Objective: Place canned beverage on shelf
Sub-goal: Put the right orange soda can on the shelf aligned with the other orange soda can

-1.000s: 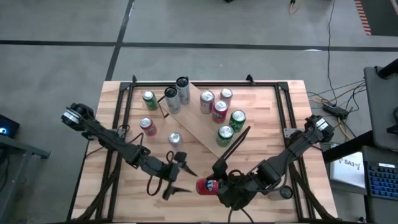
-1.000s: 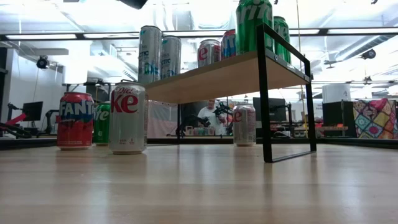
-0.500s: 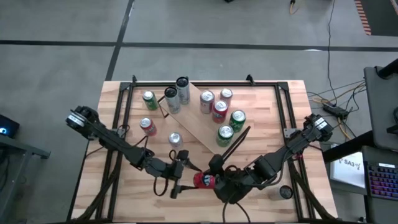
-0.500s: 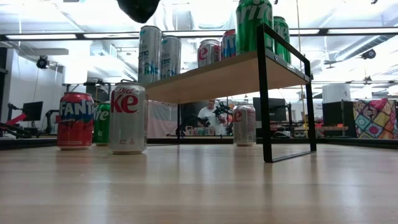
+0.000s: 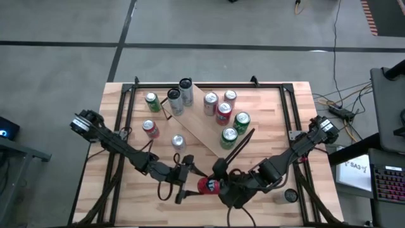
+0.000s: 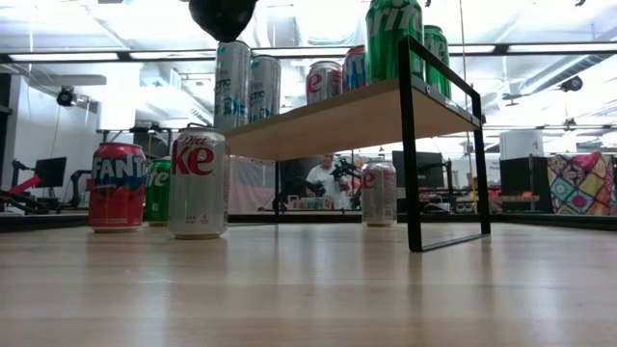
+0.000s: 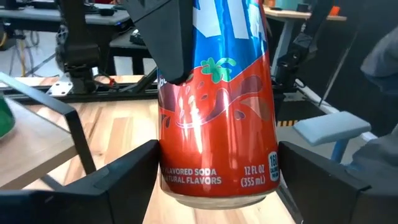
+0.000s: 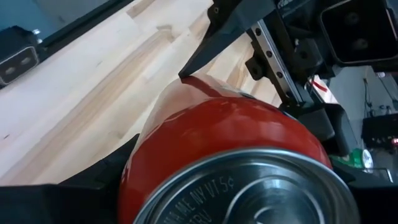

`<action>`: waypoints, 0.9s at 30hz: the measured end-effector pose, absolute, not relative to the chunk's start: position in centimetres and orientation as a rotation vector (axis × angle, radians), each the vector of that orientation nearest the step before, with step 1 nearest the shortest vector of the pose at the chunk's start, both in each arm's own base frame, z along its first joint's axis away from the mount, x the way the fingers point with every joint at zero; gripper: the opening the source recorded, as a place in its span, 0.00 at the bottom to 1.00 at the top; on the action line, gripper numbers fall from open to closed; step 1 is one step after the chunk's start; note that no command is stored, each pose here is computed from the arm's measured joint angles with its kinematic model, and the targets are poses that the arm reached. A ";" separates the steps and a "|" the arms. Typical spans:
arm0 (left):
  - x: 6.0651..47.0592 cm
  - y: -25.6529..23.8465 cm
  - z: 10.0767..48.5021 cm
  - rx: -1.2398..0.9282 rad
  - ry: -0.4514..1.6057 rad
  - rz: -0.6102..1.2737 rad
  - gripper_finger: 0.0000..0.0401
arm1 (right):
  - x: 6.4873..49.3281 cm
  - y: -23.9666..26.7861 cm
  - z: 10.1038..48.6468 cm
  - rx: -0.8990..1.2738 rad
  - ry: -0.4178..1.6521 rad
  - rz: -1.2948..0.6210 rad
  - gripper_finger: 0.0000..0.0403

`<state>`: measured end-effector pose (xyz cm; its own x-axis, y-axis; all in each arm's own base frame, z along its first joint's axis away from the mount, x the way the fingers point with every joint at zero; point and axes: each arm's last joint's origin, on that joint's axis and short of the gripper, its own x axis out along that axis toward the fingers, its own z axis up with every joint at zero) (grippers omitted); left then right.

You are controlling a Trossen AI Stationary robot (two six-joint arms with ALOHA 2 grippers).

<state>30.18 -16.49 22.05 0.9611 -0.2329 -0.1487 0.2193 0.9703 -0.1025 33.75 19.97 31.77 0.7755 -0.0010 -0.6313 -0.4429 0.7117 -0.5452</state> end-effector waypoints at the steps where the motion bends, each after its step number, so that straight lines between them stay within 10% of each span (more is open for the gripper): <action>1: 30.1 -16.4 22.2 -0.096 0.162 -0.215 0.76 | 33.8 19.9 31.8 -0.740 0.648 0.255 0.71; 27: 30.5 -15.7 22.4 -0.111 0.145 -0.154 0.98 | 34.9 18.2 32.0 -0.670 0.647 0.166 0.71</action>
<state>30.45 -15.69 22.40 0.9777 -0.1606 -0.1352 0.1446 0.9820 -0.1213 34.88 18.21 31.98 0.7932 -0.0587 -0.6061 -0.3431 0.7792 -0.5245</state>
